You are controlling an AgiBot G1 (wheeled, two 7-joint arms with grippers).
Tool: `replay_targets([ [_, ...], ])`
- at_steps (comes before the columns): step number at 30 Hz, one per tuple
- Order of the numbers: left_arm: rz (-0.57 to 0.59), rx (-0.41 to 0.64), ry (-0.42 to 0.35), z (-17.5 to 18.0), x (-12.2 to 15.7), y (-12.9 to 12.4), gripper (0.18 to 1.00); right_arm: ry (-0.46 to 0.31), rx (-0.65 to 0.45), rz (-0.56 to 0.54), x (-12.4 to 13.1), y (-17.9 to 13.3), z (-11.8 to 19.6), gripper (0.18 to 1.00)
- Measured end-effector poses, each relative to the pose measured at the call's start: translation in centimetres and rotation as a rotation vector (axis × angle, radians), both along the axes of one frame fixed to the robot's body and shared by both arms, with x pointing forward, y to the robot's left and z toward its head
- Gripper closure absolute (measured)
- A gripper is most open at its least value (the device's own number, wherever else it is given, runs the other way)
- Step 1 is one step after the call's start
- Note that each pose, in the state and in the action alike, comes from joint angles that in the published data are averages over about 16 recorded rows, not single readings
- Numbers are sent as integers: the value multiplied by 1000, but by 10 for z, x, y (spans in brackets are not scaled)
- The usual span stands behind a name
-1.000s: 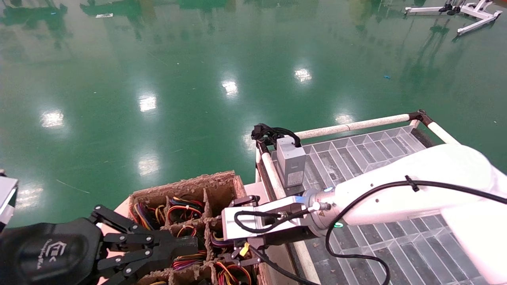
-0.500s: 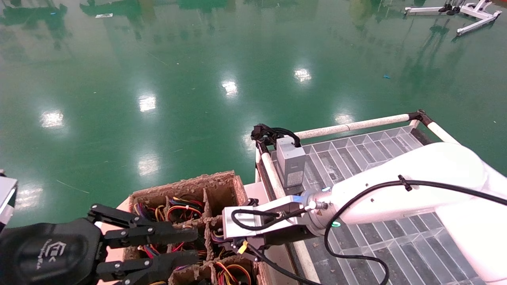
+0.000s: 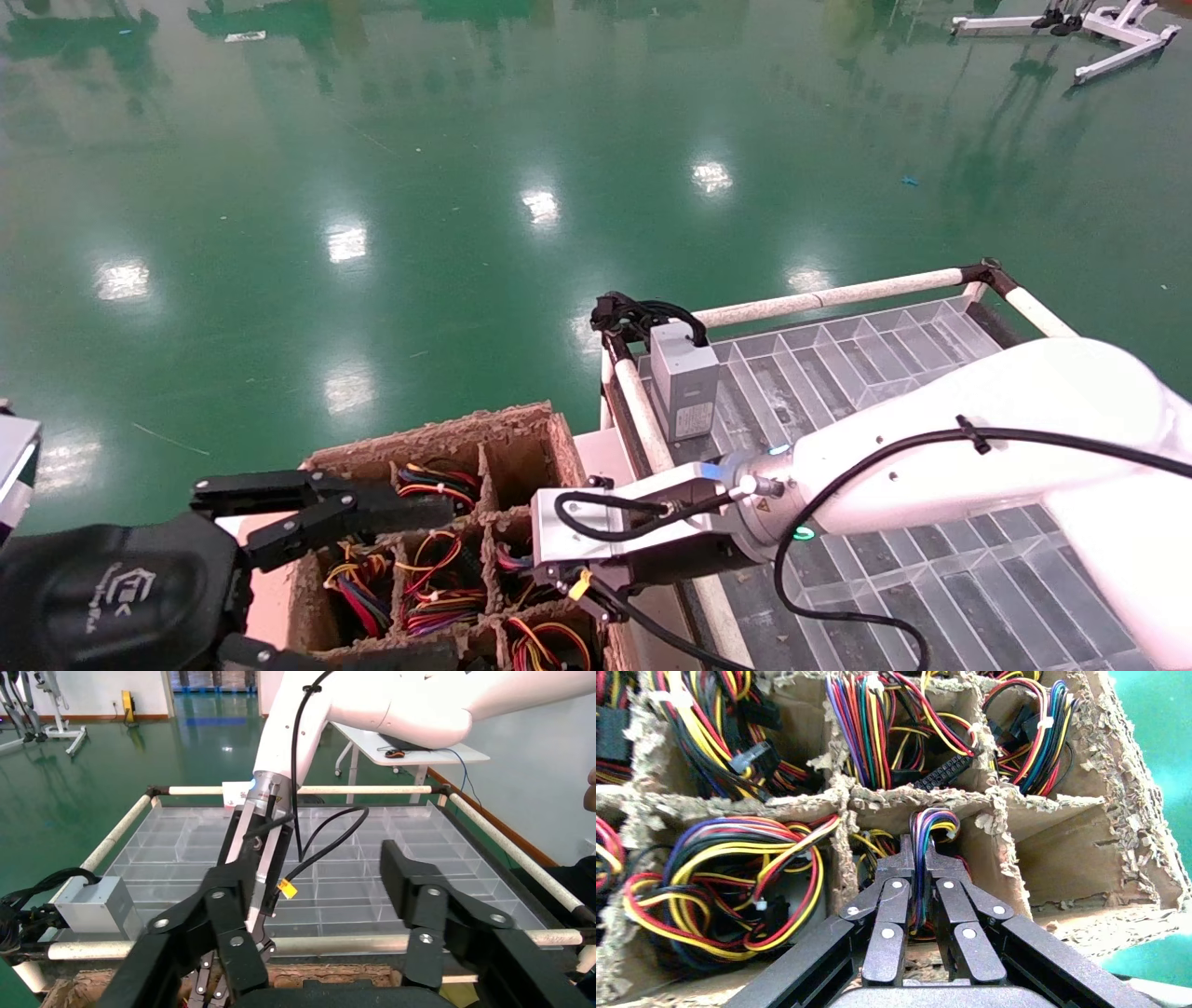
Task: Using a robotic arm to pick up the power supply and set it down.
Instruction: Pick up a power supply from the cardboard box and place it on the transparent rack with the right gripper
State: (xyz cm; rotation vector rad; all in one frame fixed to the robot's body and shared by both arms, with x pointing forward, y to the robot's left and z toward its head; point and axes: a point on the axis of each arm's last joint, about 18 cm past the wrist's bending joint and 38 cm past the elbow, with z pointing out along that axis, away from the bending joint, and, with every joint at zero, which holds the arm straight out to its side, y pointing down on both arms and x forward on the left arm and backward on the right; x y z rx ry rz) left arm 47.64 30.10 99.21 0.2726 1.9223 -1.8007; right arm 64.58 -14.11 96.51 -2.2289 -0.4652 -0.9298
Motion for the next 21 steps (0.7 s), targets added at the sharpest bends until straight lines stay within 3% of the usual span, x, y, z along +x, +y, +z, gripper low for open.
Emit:
replay_targets([
  [10,0,0,0,0,0,0,411,-17,127,31,-15,-13,33,980],
  [21,0,0,0,0,0,0,243,-189,286,80,-36,-37,96,981],
])
